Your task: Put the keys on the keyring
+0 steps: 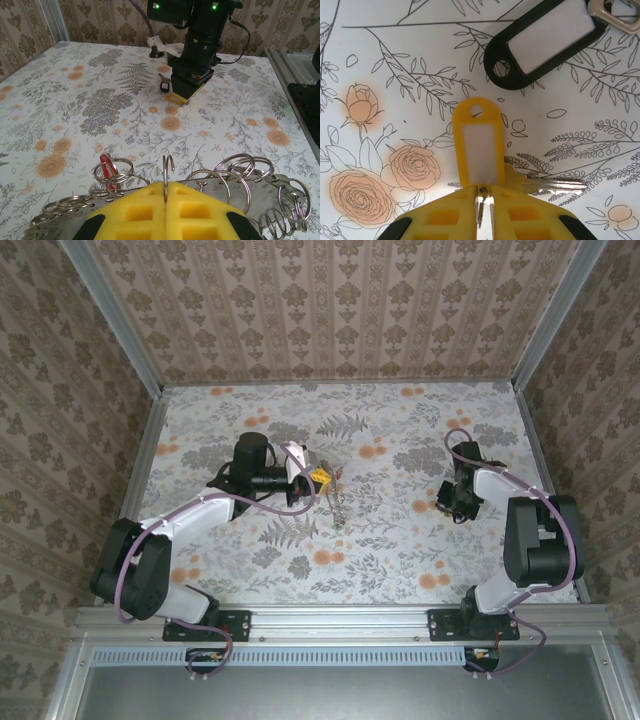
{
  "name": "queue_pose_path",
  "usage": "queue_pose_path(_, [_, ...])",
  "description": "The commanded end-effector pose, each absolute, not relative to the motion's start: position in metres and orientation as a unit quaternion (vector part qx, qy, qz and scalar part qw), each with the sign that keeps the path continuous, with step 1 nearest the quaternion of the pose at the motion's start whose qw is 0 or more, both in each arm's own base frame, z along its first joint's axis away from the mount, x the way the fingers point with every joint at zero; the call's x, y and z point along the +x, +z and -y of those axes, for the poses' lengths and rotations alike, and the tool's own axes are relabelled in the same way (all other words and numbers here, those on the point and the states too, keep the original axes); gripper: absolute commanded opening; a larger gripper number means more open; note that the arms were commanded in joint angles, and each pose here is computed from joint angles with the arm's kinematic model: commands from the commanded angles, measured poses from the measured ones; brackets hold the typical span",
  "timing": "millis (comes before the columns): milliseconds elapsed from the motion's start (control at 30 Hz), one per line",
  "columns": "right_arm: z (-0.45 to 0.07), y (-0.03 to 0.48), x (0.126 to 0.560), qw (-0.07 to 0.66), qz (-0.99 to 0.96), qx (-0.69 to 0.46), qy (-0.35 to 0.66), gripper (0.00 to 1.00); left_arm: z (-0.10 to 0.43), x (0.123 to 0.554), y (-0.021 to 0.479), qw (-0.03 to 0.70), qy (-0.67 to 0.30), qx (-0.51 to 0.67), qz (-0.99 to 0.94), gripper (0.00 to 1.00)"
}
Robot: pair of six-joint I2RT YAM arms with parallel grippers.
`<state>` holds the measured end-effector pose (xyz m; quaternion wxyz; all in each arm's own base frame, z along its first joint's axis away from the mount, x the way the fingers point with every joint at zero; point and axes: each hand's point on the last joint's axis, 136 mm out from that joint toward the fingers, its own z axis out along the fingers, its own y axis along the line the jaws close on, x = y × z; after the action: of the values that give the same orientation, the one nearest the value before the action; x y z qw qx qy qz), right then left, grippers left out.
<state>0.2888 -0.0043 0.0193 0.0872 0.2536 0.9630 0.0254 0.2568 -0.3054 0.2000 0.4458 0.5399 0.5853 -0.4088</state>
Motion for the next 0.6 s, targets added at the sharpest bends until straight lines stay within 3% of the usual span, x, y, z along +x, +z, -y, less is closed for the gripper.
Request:
queue_pose_path(0, [0.0112, 0.0243, 0.2831, 0.076, -0.968, 0.241, -0.011, 0.19, 0.3072, 0.2495, 0.2104, 0.453, -0.416, 0.548, -0.567, 0.00])
queue_pose_path(233, [0.0103, 0.0311, 0.2835, 0.081, -0.969, 0.232, -0.017, 0.17, 0.3075, 0.2503, 0.2116, 0.455, -0.414, 0.550, -0.565, 0.00])
queue_pose_path(367, [0.0095, 0.0299, 0.2847, 0.083, -0.969, 0.230, -0.016, 0.10, 0.3073, 0.2501, 0.2115, 0.453, -0.415, 0.550, -0.565, 0.00])
queue_pose_path(567, [0.0055, 0.0276, 0.2872, 0.081, -0.970, 0.227, -0.008, 0.13, 0.3072, 0.2491, 0.2097, 0.449, -0.418, 0.550, -0.566, 0.00])
